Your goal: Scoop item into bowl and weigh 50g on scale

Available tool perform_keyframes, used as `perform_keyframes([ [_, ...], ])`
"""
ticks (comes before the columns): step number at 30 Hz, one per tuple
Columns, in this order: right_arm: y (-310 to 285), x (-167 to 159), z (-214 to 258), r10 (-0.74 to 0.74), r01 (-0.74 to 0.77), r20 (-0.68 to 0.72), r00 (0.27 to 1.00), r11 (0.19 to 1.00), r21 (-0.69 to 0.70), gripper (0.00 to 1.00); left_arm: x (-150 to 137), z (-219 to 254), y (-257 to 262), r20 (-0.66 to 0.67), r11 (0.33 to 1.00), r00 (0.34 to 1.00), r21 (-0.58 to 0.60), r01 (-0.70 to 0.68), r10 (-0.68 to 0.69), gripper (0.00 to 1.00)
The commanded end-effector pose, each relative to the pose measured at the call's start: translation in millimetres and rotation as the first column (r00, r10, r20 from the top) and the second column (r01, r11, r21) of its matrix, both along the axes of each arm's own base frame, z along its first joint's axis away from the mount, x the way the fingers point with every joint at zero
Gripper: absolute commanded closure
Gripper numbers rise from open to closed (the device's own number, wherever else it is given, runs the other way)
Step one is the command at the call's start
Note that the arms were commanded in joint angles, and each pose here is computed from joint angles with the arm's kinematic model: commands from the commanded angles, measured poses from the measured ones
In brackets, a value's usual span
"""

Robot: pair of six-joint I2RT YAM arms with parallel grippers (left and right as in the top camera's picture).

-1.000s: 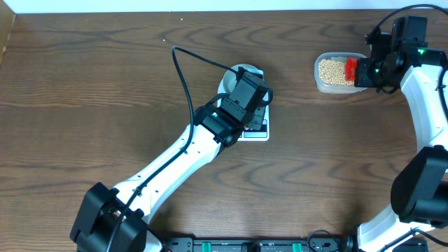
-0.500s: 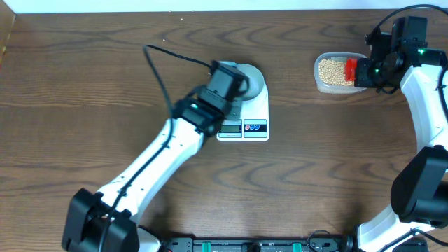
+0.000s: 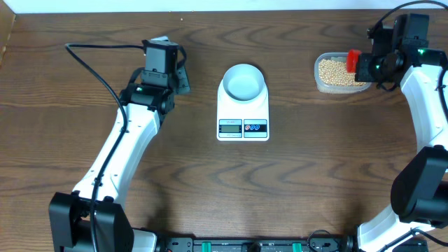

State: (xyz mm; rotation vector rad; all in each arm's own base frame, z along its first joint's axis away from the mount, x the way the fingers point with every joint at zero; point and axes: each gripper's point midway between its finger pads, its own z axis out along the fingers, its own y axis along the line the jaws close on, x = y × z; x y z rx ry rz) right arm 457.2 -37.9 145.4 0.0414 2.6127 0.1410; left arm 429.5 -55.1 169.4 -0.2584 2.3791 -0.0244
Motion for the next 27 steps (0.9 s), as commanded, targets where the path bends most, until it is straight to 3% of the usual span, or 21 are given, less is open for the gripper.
perform_keyframes([
  [1, -3.9, 10.0, 18.4, -0.012, 0.012, 0.069, 0.998, 1.0, -0.003, 0.99, 2.9, 9.4, -1.5, 0.031, 1.0, 0.999, 0.005, 0.018, -0.018, 0.93],
  [7, -4.1, 12.7, 20.2, -0.011, 0.011, 0.082, 0.997, 1.0, -0.005, 0.99, 8.6, 19.9, -44.8, 0.087, 0.979, 0.984, -0.118, 0.167, -0.157, 0.93],
  [14, -6.3, 22.6, 27.3, -0.006, 0.008, 0.132, 0.991, 1.0, -0.02, 0.99, 5.2, 17.4, -91.5, 0.109, 0.95, 0.946, -0.04, 0.31, -0.304, 0.93],
  [27, -6.9, 24.8, 29.0, 0.027, -0.021, 0.145, 0.989, 0.999, -0.046, 0.99, -39.1, -13.5, -188.4, 0.029, 0.84, 0.84, 0.002, 0.542, -0.542, 0.93],
])
